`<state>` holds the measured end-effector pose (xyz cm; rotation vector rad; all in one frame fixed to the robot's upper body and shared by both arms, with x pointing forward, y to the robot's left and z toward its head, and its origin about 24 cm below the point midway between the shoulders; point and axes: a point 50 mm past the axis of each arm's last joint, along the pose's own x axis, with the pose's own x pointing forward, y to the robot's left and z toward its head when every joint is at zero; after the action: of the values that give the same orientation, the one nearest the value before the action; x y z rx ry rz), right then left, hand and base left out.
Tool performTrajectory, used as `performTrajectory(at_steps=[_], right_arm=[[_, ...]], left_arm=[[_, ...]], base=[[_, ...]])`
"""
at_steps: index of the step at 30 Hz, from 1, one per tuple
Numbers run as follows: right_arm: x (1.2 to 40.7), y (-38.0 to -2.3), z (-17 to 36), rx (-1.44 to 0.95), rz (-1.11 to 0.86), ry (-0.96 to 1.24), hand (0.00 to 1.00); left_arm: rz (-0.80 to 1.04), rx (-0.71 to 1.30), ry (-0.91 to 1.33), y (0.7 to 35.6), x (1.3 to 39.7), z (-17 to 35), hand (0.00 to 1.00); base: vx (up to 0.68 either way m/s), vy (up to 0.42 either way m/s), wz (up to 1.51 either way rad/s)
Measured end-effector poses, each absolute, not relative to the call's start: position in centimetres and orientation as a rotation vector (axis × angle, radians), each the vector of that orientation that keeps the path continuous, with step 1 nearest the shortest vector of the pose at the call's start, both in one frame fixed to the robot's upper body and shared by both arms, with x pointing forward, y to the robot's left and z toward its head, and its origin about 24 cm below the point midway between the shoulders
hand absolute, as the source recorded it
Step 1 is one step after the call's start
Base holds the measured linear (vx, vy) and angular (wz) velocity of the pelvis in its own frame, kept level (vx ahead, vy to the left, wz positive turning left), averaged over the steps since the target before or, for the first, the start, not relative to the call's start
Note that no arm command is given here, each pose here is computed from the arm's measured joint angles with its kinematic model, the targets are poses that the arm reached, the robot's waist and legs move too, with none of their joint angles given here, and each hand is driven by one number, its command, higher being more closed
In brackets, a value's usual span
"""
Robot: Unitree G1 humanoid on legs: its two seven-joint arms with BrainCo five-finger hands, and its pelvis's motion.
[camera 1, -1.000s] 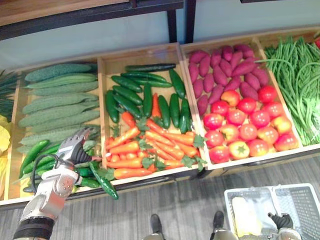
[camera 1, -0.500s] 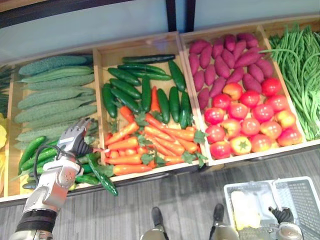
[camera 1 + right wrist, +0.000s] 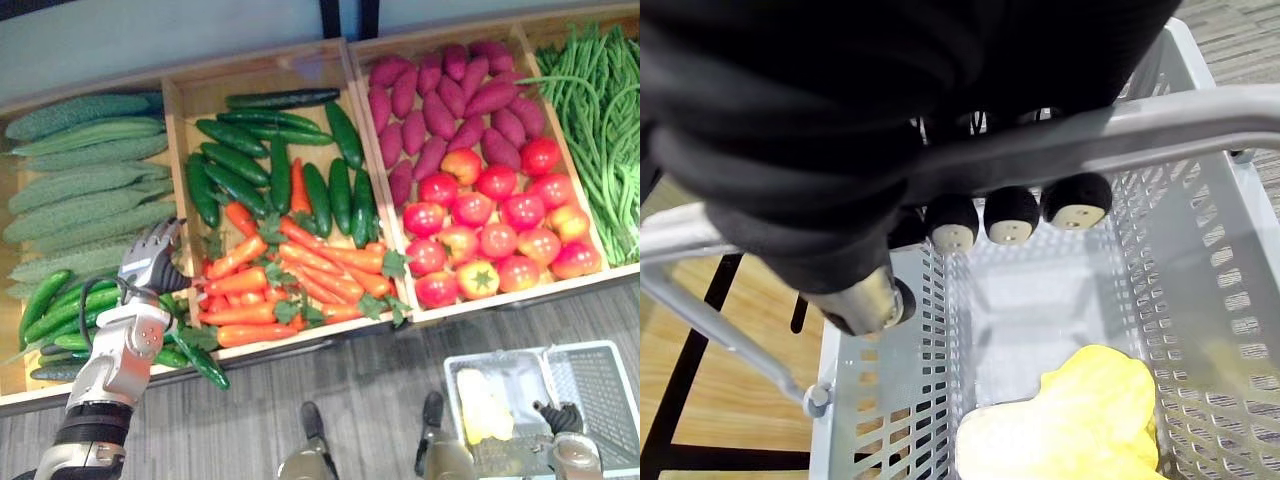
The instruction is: Pick vegetable in the basket
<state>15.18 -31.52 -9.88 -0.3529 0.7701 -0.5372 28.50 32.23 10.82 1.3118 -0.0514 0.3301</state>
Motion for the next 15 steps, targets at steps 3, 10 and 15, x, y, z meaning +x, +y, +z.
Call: performTrajectory(at_steps=[3,10,15], right_arm=[[15.3,-31.5,-9.8,-0.352,-0.536,0.766,1.00],[15.9,-31.4,-9.6,-0.352,-0.531,0.751,1.00],[16.3,-31.2,-9.5,-0.357,-0.525,0.737,1.00]], left_arm=[[0.333,1.288,-0.054,31.7,28.8,10.5,0.00],[0.373,1.236,-0.068,30.9,29.4,10.2,0.00],[0.403,1.217,-0.072,30.7,29.8,10.3,0.00]], base=[[-0.01,-0.003,-0.02],[-0.01,-0.001,-0.05],[0.00,0.000,-0.01]])
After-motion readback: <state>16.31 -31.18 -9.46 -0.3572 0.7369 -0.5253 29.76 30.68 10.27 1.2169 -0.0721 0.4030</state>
